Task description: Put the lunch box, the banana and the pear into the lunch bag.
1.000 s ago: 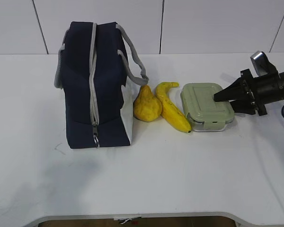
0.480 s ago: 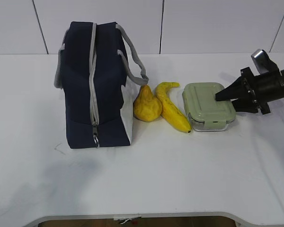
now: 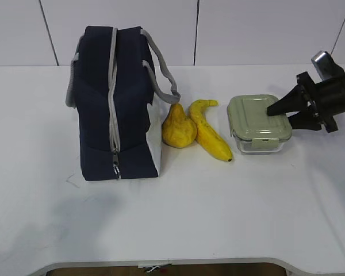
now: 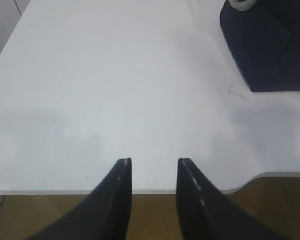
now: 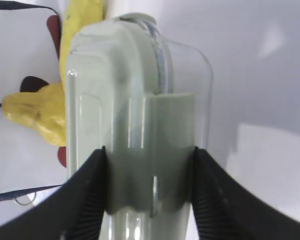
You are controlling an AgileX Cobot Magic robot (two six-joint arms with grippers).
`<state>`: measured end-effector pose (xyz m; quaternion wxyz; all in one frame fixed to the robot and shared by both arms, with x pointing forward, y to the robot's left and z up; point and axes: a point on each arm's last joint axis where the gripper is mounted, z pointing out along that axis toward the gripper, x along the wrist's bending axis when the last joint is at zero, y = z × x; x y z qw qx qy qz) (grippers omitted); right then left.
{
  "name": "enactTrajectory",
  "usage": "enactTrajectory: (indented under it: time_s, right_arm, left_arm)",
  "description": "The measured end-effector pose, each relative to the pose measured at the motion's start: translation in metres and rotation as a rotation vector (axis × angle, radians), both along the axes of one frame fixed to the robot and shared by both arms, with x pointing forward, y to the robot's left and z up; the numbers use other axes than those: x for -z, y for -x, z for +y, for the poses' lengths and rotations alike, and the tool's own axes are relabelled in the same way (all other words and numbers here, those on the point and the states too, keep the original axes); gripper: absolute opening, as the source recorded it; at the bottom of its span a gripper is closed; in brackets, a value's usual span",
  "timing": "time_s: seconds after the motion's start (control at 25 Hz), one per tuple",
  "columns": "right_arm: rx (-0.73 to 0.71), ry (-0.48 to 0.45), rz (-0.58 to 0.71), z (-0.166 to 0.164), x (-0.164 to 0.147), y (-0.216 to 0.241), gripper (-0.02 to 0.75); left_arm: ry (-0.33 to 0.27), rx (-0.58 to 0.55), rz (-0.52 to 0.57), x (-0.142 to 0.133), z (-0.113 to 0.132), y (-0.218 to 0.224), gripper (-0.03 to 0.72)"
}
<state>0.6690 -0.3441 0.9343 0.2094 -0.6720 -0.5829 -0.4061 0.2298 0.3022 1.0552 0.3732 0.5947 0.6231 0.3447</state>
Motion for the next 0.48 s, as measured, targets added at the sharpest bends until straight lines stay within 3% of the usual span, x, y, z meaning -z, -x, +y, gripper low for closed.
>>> enactTrajectory:
  time_s: [0.48]
  right_arm:
    - [0.039, -0.011, -0.082, 0.015, -0.068, 0.009, 0.377]
  left_arm:
    - [0.017, 0.012, 0.005, 0.000, -0.002, -0.001, 0.240]
